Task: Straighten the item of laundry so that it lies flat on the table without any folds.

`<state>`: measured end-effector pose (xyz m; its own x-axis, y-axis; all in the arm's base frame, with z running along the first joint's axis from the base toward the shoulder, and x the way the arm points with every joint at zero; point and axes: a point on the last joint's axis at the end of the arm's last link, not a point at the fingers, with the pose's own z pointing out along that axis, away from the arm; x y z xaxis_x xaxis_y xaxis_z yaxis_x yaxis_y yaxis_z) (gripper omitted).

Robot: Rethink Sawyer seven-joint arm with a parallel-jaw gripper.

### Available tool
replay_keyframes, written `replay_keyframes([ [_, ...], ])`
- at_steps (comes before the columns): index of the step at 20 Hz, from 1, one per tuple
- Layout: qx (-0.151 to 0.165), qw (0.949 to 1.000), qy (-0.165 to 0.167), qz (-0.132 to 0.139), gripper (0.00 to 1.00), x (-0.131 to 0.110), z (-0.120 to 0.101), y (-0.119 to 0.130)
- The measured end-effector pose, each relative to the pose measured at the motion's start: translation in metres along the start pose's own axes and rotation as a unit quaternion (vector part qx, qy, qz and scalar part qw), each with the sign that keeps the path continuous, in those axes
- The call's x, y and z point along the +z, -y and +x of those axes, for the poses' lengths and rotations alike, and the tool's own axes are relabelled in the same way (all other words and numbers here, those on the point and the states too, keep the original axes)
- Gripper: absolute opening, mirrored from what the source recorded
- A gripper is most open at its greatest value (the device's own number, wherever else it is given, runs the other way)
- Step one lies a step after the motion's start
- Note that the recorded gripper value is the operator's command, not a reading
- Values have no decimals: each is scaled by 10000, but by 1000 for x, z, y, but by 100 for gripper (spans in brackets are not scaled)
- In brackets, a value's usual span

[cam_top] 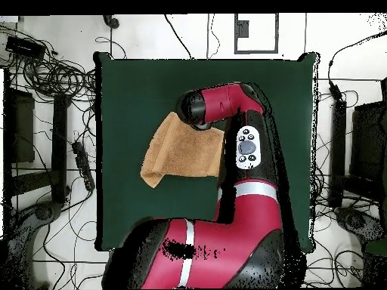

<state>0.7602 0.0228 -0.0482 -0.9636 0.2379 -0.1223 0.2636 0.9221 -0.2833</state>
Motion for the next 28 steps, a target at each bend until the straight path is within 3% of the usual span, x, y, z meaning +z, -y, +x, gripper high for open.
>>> replay_keyframes([
  [7,200,9988,-434,89,100,-13,-4,3],
  [19,298,9991,-291,43,100,-39,-24,6],
  [28,552,9967,-569,-163,100,-92,-38,3],
])
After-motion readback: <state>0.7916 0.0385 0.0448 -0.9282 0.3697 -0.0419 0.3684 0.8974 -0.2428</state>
